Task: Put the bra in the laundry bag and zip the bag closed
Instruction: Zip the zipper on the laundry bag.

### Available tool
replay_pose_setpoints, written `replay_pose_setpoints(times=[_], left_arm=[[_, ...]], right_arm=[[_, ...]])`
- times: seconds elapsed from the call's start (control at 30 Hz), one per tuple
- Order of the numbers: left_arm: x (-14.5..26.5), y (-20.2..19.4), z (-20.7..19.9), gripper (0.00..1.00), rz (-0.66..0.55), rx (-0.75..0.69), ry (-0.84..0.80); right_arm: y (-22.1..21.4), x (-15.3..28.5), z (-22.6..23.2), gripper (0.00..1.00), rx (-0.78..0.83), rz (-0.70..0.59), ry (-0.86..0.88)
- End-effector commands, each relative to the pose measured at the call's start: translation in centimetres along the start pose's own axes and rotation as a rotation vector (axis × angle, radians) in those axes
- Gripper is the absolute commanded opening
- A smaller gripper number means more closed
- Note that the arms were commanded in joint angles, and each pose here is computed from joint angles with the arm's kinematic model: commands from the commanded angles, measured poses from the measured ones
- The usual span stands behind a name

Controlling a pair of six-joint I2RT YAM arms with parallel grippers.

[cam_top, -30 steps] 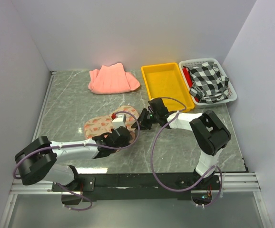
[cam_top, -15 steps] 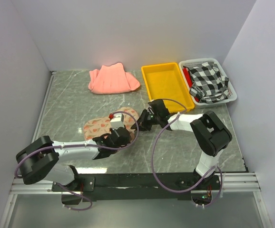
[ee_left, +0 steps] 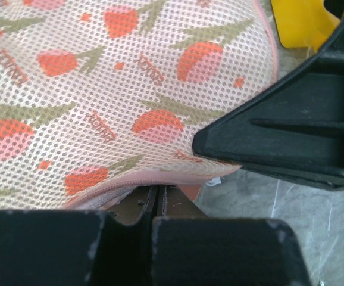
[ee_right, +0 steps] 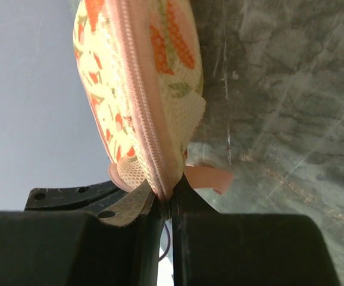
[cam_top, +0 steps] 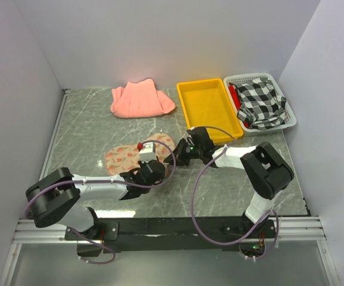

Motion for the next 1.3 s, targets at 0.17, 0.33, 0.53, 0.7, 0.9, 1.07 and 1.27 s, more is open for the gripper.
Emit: replay_pose_setpoints(times=[0.17,0.33,0.53,0.7,0.9,1.07,1.27], left_arm=[[-0.8,2.9,2.1,0.01,-0.123,0.051,0.132],[-0.8,3.9,3.2,0.01,-0.143,0.059,0.151],[-1.2,5.1,3.9,0.01,-0.16,0.055,0.152],[-1.6,4.9,3.1,0.01,-0.13,0.051,0.117],[-0.4,4.4,2.2,0.01,-0.091,0.074,-0.003],[1.9,4.1,1.2,0.01,-0.062,0.069,-0.111],[3.9,3.3,0.3,0.02,-0.024,0.05,-0.167]], right_arm=[[-3.4,1.5,1.3,0.09,0.037,0.14,0.075],[-4.0,1.7,0.4,0.09,0.036,0.155,0.058],[-4.7,2.0,-0.1,0.09,0.028,0.18,0.062],[-4.6,1.9,0.5,0.09,0.014,0.195,0.101],[-4.0,1.2,1.2,0.22,0.016,0.187,0.11],[-3.3,0.4,1.6,0.36,0.011,0.179,0.115],[-2.5,-0.2,2.3,0.4,0.021,0.153,0.101]])
Point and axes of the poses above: each gripper's point midway between its finger pads, its own x axis back along the fingers, its own z axis along the line the jaws close on, y = z × x, the point moved 7 cm from there along x, back along the fingers, and after that the axes turned 2 degrees about -x, right-handed, at the moved point
